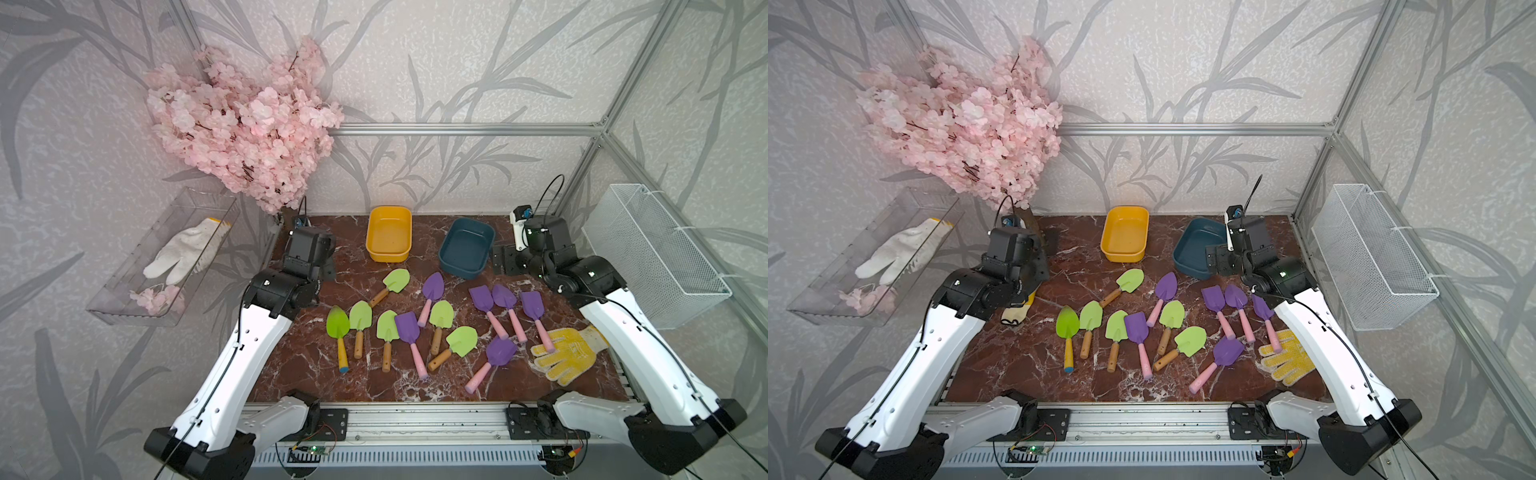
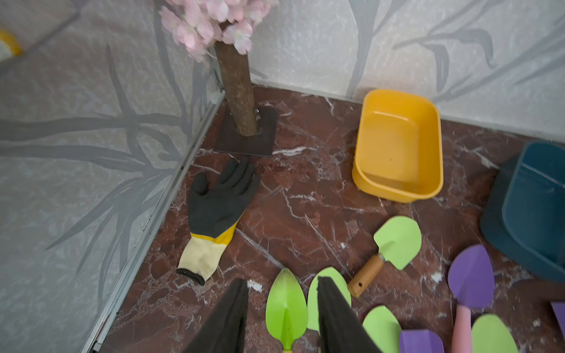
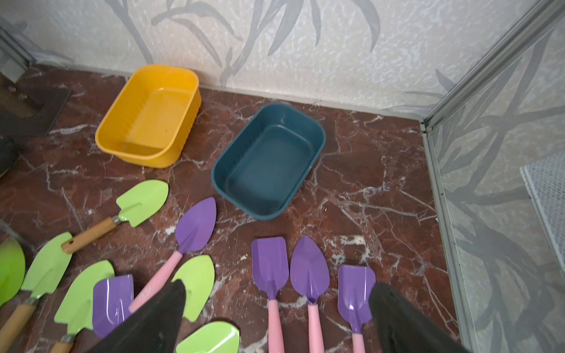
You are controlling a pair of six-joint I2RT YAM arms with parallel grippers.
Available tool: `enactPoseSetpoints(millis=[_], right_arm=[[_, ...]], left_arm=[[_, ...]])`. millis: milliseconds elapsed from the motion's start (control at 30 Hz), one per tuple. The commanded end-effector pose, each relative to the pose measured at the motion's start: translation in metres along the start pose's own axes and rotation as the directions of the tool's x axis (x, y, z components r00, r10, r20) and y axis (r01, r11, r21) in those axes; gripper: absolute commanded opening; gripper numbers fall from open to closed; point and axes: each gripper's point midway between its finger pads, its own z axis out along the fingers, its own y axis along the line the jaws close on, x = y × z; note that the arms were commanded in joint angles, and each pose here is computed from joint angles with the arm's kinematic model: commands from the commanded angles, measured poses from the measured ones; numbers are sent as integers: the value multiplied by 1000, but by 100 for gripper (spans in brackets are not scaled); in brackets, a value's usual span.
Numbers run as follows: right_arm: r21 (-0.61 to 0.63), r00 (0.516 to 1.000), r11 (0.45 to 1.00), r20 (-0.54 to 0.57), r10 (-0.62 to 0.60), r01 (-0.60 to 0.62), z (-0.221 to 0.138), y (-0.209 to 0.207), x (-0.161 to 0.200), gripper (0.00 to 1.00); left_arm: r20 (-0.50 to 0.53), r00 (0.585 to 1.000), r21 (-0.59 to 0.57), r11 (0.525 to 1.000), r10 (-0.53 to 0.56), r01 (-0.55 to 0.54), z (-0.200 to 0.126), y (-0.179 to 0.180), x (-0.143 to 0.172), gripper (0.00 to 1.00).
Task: Sort the small shovels by color and place them into the storage box
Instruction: Pick up the shovel from the center of the board.
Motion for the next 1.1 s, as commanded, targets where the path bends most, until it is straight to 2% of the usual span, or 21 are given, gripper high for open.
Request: enactPoseSetpoints(millis=[0, 67, 100, 200, 267, 367, 433, 567, 633, 800, 867, 1000, 1067], right_arm=[[-26, 991, 999, -130, 15, -18, -9, 4, 22, 99], [-65, 986, 997, -167, 24, -35, -9, 11, 30, 99], [-75, 984, 996, -176, 38, -52, -8, 12, 34, 99], [-105, 979, 991, -198, 54, -76, -7, 18, 42, 100], [-116, 975, 990, -215, 53, -79, -4, 21, 47, 100], [-132, 970, 988, -239, 44, -77, 3, 25, 52, 100], [-139, 968, 988, -248, 35, -71, 8, 28, 55, 100], [-142, 965, 988, -262, 21, -61, 10, 29, 57, 100], [-145, 967, 988, -256, 13, -51, 9, 28, 58, 100], [-142, 962, 989, -274, -4, -36, 8, 26, 67, 100], [-142, 958, 989, -286, -12, -30, 11, 26, 71, 100], [-141, 955, 990, -296, -24, -19, 15, 26, 75, 100], [-143, 954, 990, -298, -28, -16, 15, 26, 76, 100]], left_arm=[[-105, 994, 239, 971, 33, -7, -2, -41, 27, 37], [-151, 986, 314, 949, 70, -19, 1, -58, 37, 38], [-189, 980, 310, 951, 68, -6, 3, -59, 43, 39], [-289, 956, 164, 982, -49, 99, 10, -41, 66, 40], [-318, 938, 29, 988, -136, 153, 10, -23, 83, 40], [-319, 908, -145, 961, -270, 235, 8, 3, 107, 41], [-338, 879, -183, 940, -336, 289, 11, 7, 126, 41], [-425, 788, -207, 895, -445, 394, 26, 0, 177, 42], [-449, 769, -219, 891, -455, 399, 32, -1, 192, 42], [-424, 787, -207, 894, -449, 398, 43, 3, 202, 42], [-453, 769, -219, 893, -450, 393, 47, 1, 213, 46], [-543, 702, -260, 887, -461, 382, 56, -4, 247, 52], [-542, 693, -269, 879, -475, 393, 59, -2, 257, 54]])
